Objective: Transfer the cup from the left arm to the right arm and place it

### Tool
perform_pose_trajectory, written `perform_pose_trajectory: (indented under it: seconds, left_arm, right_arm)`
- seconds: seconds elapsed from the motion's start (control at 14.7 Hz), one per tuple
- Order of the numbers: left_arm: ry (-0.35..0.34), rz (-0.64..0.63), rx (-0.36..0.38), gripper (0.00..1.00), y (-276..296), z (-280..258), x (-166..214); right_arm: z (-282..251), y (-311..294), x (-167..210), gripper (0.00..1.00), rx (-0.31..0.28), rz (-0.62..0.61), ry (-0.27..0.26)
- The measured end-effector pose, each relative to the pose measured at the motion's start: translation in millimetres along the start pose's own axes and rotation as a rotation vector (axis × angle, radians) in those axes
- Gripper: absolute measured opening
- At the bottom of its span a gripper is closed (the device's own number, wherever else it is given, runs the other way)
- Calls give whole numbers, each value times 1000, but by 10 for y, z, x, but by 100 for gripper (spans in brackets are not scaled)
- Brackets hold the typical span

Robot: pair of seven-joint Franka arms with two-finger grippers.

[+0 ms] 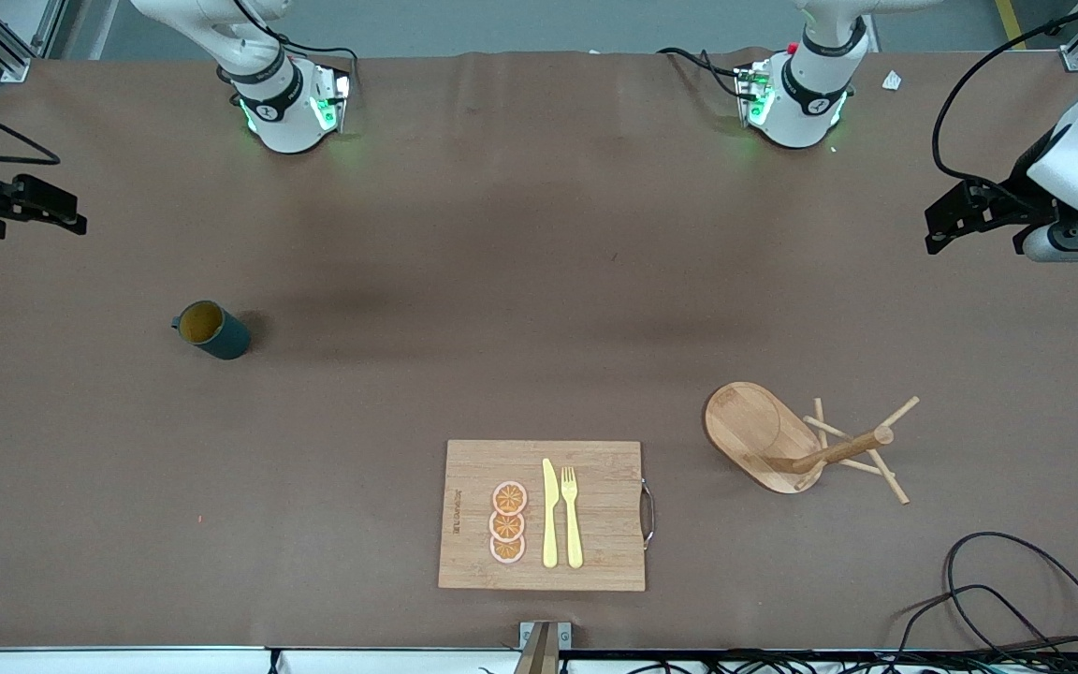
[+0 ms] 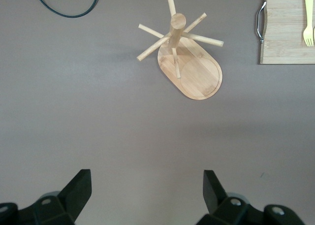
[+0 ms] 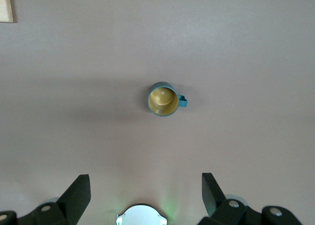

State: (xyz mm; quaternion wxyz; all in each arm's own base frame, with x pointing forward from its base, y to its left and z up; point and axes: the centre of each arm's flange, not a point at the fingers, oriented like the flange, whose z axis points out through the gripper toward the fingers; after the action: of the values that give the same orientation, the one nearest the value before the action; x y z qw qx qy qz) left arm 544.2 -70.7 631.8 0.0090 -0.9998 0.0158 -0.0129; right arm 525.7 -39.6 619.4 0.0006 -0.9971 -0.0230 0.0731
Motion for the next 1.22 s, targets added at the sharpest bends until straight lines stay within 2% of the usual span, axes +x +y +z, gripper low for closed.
perform_pose_trajectory:
  seconds: [0.68,0.95,1.22]
  left_arm:
    - [0,-3,0,100,-17,0,2]
    - [0,-3,0,100,-20,0,2]
    - [0,-3,0,100,-20,0,2]
  right_arm:
    - [-254,-8,-214,100,0,4,53]
    - [-310,129,-282,100,54,36,72]
    - [-309,137,-283,100,56,40,72]
